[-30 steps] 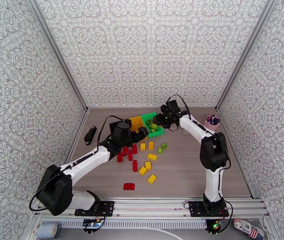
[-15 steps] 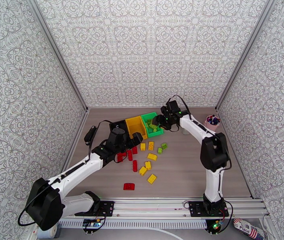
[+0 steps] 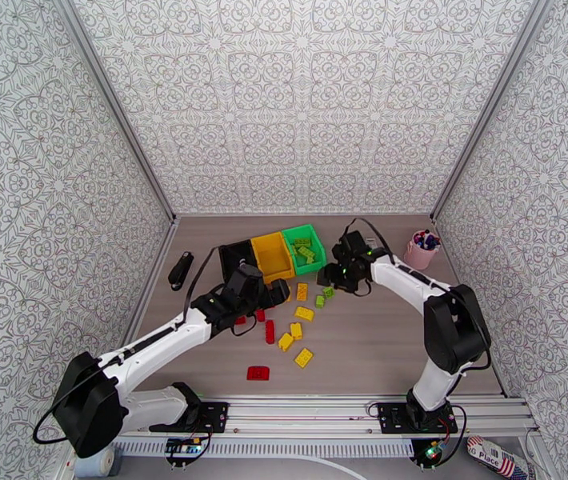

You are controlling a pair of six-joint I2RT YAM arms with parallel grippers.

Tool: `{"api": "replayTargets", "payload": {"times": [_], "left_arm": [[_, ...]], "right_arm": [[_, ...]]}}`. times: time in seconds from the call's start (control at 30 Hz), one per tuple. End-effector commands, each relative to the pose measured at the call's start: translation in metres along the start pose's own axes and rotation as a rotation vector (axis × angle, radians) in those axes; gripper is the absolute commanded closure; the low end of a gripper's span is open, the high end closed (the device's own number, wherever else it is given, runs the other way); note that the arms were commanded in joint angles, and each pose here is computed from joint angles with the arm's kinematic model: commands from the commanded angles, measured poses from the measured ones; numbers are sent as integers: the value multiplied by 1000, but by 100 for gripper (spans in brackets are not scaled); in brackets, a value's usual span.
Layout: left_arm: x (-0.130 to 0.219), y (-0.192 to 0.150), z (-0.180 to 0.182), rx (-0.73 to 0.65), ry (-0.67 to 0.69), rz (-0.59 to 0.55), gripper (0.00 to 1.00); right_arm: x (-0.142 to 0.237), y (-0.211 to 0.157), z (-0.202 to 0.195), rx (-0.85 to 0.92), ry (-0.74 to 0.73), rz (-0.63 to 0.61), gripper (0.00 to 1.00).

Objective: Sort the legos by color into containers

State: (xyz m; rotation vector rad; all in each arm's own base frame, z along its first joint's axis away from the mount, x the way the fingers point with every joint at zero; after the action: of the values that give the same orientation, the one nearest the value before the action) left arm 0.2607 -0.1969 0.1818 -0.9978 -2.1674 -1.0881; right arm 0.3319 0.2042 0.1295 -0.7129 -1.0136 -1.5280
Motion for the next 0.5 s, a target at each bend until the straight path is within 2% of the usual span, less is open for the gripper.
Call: {"api": "replayTargets", "payload": {"times": [0.0, 0.47], "left_arm": [[0, 0, -1, -12, 22, -11, 1], [1, -7, 6, 0, 30, -8, 1]], "right_arm": [[-5, -7, 5, 15, -15, -24, 38], [-38, -19, 6, 39, -101, 19, 46]]}}
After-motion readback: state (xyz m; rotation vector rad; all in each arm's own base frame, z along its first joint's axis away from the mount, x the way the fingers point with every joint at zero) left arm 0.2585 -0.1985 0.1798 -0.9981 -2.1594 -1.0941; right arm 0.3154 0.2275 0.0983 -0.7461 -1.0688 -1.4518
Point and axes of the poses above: each hand's point on the last joint's axis, 136 mm out from that joint toward the fingers, its own x axis back along the fingers, its own z axis along the line the jaws close on, y = z × x, the point moved 5 cm from there along x, back along the fingers, and after that the axes turned 4 degrees about x, right-handed, at the moved point
